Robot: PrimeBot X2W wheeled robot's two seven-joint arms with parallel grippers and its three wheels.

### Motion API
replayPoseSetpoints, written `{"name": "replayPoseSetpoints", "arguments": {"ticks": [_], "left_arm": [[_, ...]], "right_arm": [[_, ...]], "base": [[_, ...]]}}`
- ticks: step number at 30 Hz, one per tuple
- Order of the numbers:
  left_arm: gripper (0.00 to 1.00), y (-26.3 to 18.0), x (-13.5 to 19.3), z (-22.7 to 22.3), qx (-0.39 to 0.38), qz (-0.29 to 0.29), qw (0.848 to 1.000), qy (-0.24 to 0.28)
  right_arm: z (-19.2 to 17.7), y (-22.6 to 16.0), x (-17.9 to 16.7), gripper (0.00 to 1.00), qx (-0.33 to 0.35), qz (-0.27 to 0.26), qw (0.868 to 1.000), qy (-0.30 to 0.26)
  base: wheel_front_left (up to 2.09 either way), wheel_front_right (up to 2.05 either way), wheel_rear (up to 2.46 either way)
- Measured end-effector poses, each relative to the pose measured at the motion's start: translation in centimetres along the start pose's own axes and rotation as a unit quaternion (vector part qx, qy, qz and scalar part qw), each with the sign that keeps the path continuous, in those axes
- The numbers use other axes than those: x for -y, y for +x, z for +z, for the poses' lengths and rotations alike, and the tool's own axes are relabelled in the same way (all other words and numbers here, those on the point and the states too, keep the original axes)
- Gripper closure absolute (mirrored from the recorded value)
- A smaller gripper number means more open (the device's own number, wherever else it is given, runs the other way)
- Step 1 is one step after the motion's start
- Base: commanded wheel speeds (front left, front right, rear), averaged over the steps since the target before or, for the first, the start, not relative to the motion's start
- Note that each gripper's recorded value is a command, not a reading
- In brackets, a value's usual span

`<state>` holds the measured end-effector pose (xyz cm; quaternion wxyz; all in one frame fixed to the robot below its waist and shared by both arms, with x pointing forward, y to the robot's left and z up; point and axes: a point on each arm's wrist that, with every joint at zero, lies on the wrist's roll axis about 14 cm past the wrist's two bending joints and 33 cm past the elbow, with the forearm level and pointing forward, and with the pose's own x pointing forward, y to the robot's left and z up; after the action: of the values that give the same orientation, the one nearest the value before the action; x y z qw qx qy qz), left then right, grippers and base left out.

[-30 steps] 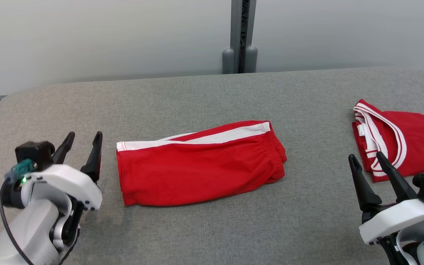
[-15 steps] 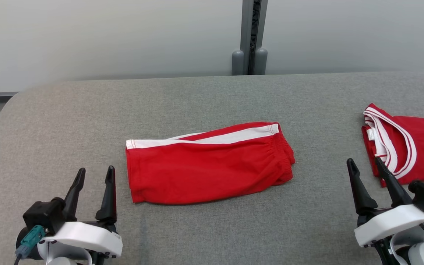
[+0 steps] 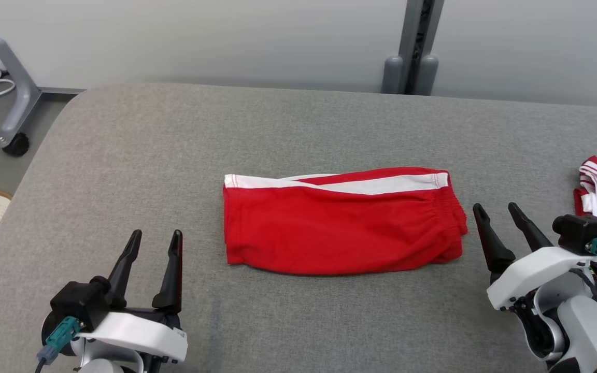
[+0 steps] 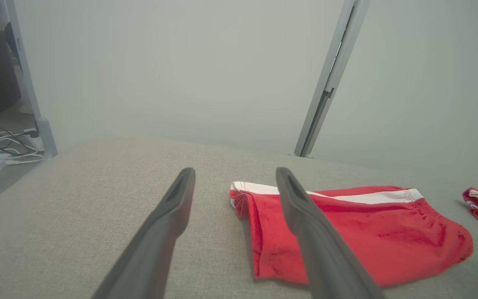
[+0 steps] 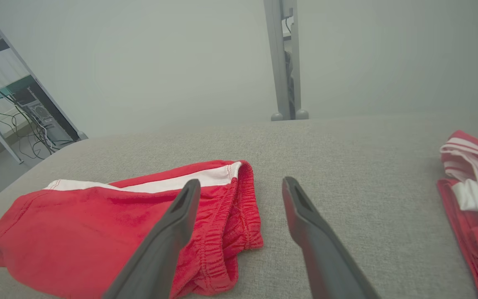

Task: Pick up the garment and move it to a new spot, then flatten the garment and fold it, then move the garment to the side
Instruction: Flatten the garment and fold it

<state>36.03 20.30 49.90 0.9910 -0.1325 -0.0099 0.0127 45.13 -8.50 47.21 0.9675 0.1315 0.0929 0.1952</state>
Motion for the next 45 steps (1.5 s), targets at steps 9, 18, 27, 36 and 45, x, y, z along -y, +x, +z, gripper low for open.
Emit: {"name": "replayPoseSetpoints", "arguments": {"ticks": [9, 18, 27, 36, 45], "left_arm": [[0.00, -0.6, -1.6, -0.5, -0.008, 0.020, 1.000, 0.004], [0.00, -0.7, -2.4, -0.5, -0.008, 0.031, 0.999, 0.006], [0.00, -1.1, -2.7, -0.5, -0.007, 0.036, 0.999, 0.004], [0.00, -1.1, -2.9, -0.4, -0.006, 0.039, 0.999, 0.005], [0.00, -1.2, -3.2, -0.3, -0.005, 0.042, 0.999, 0.007]], "right_arm": [[-3.2, 3.4, 0.3, 0.00, -0.066, -0.001, 0.998, 0.016], [-6.3, 4.3, 1.1, 0.00, -0.128, -0.019, 0.991, 0.041], [-8.3, 4.0, 0.0, 0.00, -0.168, -0.022, 0.981, 0.094], [-8.8, 4.4, -0.6, 0.00, -0.178, -0.029, 0.972, 0.149], [-9.0, 5.2, -1.3, 1.00, -0.182, -0.027, 0.971, 0.155]], "base": [[0.00, 0.00, 0.00], [0.00, 0.00, 0.00], [0.00, 0.00, 0.00], [0.00, 0.00, 0.00], [0.00, 0.00, 0.00]]}}
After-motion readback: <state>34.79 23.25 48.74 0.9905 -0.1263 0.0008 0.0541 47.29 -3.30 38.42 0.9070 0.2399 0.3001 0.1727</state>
